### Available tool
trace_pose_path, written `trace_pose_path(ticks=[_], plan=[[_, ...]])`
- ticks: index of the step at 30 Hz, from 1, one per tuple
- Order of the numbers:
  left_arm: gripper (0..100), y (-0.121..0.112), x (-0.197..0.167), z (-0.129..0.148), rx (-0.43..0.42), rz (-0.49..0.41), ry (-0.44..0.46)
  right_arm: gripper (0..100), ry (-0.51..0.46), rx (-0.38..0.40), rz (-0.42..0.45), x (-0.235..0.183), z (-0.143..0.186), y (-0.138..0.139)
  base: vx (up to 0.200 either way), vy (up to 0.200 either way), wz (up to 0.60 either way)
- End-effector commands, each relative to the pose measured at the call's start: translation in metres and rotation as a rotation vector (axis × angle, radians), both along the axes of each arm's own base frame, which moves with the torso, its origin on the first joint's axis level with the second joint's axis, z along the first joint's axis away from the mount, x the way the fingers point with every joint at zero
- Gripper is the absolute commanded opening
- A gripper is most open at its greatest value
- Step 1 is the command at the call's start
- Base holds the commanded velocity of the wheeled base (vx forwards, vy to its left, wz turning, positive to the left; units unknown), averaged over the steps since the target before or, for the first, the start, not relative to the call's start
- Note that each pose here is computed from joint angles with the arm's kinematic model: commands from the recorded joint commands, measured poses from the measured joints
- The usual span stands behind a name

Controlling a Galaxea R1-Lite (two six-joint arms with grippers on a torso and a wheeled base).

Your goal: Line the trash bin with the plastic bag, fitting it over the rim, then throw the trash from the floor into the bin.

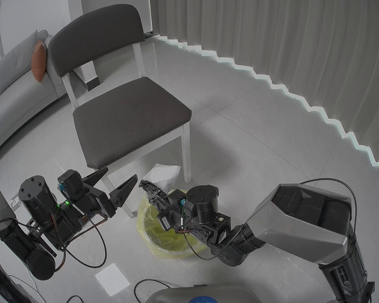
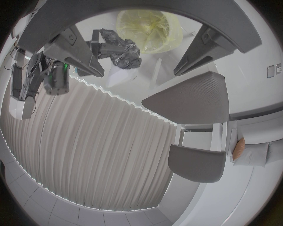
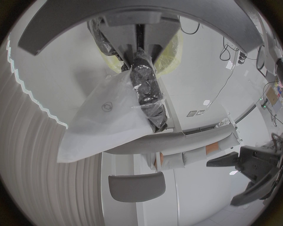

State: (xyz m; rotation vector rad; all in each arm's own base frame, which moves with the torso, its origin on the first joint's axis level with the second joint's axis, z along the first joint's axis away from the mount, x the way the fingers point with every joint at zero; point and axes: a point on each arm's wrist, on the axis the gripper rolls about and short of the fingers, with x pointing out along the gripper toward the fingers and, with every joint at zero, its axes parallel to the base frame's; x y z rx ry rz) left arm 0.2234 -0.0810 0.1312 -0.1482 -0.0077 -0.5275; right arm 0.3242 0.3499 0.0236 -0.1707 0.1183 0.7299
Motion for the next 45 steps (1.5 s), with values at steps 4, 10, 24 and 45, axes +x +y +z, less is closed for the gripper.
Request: trace_pose_path(ticks=[4, 10, 24, 45], plan=[[100, 0.0, 0.0, 0.0, -0.002, -0.003, -0.005, 0, 0.012, -0.031, -0.021, 0.012, -0.024, -0.003, 0.0, 0.0, 0.0], [100, -0.001, -0.004, 0.0, 0.013, -0.016, -0.009, 0, -0.009, -0.011, -0.041, 0.025, -0.031, -0.004, 0.0, 0.0, 0.0], [100, 0.001, -0.002, -0.002, 0.034, -0.013, -0.013, 0, 0.013, -0.033, -0.047, 0.033, -0.065, -0.001, 0.0, 0.0, 0.0], [100, 0.001, -0.002, -0.003, 0.036, -0.021, -0.01, 0, 0.018, -0.038, -0.053, 0.038, -0.087, -0.001, 0.0, 0.0, 0.0]])
